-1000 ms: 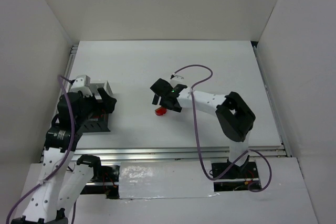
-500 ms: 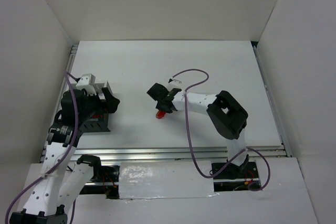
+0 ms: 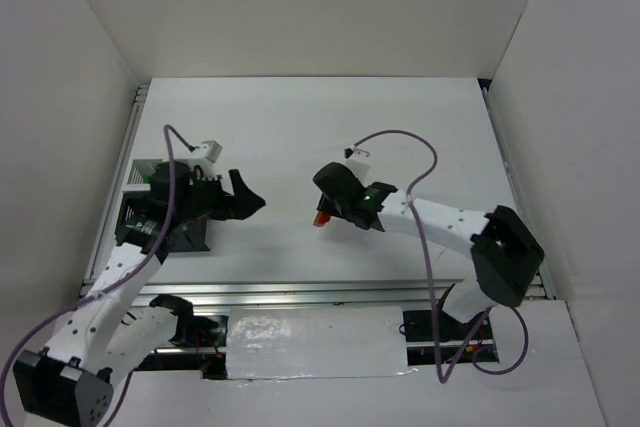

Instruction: Sort the legos into containers by color

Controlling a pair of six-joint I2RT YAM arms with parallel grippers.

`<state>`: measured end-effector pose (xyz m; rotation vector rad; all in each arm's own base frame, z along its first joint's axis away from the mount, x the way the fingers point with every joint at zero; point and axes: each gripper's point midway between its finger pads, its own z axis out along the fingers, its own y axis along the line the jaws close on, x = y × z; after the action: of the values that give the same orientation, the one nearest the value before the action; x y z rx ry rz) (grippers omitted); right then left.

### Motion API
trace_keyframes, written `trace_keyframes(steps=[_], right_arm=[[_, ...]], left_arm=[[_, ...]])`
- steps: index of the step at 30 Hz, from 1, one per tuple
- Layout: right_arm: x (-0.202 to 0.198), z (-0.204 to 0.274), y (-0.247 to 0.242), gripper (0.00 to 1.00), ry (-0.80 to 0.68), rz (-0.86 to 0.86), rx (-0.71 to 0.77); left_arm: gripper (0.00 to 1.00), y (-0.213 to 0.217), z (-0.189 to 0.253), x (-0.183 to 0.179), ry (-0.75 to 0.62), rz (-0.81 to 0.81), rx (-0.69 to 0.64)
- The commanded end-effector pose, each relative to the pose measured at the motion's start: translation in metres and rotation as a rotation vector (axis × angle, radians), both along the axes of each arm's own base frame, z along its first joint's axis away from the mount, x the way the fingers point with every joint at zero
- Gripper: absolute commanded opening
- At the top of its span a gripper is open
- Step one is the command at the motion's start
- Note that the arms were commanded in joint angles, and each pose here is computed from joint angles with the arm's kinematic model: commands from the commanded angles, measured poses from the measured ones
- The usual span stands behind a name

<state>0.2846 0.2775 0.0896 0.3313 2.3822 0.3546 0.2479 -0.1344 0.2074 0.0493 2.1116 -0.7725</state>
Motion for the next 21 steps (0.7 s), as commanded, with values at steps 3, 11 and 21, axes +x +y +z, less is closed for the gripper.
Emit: trace_keyframes(steps=[3,11,21], right_arm=[[-0.002,0.086,-0.016,0.00,-0.197,-0.007,0.090],[-0.030,0.139,-0.023,0.00,-0.325,0.045,0.143],[-0.042,0.147,-0.015,0.00,-0.336,0.061,0.142]], left_arm=[[0.99,-0.098,0.002,-0.013,0.057,-0.236,-0.161],[0.99,-0.159,0.029,-0.011,0.011,-0.300,-0.261],[0.85,-0.181,0.029,-0.011,0.012,-0.329,-0.286]])
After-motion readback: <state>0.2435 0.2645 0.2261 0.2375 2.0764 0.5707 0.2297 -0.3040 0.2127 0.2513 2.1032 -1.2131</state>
